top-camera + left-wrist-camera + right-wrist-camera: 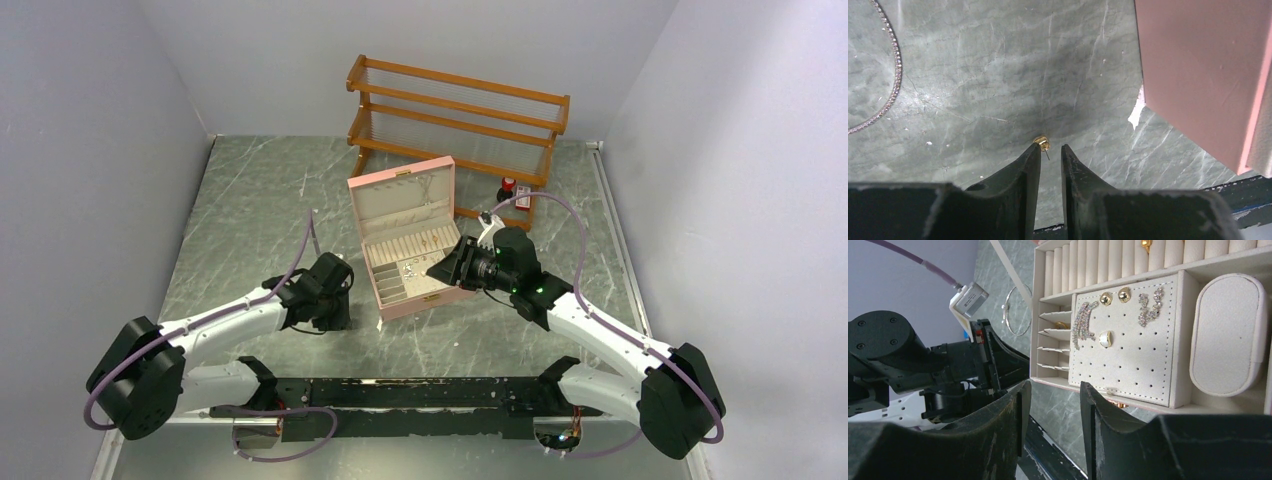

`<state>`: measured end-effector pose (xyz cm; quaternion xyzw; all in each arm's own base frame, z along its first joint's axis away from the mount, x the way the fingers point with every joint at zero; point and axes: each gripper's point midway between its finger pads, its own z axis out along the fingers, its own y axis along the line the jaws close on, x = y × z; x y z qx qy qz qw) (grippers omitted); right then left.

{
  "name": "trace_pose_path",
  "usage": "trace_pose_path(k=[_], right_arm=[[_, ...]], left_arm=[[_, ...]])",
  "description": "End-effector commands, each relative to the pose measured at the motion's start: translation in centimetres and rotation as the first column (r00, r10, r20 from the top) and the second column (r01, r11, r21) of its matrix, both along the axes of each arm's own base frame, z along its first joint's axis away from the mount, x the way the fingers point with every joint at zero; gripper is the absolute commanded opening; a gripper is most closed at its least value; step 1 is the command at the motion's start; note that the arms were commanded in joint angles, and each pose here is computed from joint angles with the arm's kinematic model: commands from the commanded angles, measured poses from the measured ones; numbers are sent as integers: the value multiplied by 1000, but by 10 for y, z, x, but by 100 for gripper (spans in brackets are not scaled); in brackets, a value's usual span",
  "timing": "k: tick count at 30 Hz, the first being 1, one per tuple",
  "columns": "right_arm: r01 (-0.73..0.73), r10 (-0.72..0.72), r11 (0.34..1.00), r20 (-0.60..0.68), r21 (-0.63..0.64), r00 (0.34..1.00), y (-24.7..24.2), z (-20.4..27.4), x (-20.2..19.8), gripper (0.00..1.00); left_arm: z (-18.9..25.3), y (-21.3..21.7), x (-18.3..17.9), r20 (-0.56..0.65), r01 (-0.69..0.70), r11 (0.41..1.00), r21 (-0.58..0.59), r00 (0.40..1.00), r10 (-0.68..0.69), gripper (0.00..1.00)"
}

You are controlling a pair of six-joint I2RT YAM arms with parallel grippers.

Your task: Organize the mixed jewelry

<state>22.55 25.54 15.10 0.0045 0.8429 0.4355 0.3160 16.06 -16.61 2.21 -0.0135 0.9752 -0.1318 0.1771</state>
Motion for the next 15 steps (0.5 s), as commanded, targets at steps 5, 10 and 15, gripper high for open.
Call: trace_pose_path(k=[5,10,15], right_arm=[[4,-4,1000,18,7,1000,0,1,0,45],[5,-5,1000,18,7,1000,0,1,0,45],[6,-6,1000,16,7,1000,-1,1,-1,45]], left_arm=[[2,-5,1,3,11,1000,-13,1000,-11,24],[0,-3,1,-1,7,1000,0,1000,-7,24],[-1,-2,0,-3,5,1000,1,1000,-5,23]])
